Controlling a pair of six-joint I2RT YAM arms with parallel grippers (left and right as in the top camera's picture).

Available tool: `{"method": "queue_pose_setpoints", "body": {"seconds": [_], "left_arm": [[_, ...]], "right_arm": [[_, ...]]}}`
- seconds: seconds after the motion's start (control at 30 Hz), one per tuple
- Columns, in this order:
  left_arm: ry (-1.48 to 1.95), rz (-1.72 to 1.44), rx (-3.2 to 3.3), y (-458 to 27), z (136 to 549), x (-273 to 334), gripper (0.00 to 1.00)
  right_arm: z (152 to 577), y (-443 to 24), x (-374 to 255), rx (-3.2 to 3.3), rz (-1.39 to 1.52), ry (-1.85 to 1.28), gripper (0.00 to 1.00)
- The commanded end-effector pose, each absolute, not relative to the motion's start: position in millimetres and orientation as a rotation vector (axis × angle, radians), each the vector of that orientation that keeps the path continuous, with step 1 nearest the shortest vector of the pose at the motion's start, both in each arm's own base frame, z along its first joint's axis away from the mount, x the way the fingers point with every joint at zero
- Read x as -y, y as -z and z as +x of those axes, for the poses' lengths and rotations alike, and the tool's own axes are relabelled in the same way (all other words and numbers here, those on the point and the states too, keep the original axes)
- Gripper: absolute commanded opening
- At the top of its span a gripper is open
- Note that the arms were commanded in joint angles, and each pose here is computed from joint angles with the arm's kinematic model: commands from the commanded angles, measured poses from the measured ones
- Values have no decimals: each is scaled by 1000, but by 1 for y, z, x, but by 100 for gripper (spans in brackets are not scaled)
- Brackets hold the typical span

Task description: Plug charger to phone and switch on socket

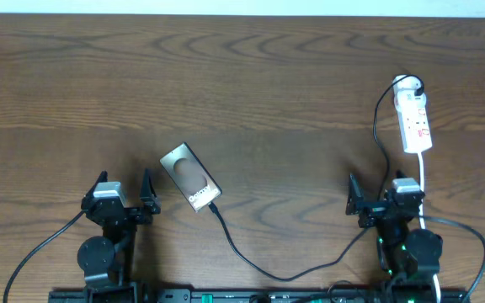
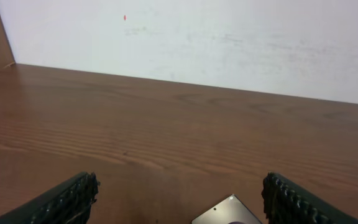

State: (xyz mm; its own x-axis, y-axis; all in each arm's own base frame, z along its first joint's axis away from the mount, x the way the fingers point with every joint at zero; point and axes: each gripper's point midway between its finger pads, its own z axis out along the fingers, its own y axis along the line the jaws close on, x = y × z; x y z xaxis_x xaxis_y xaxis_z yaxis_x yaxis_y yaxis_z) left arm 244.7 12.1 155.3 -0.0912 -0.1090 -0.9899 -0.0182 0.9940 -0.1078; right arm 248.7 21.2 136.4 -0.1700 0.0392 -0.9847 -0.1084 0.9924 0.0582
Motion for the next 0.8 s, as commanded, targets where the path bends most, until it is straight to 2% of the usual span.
{"method": "queue_pose_setpoints", "body": {"seconds": [0.0,0.77], "left_arm": [[104,-82,-1705,-141,244,-7,87],[103,-82,-1705,-141,244,-7,87]], "right_arm": [[247,-152,-14,-1665,-62,-55,99],[246,-156,-8,-1647,-69,9,99]]}}
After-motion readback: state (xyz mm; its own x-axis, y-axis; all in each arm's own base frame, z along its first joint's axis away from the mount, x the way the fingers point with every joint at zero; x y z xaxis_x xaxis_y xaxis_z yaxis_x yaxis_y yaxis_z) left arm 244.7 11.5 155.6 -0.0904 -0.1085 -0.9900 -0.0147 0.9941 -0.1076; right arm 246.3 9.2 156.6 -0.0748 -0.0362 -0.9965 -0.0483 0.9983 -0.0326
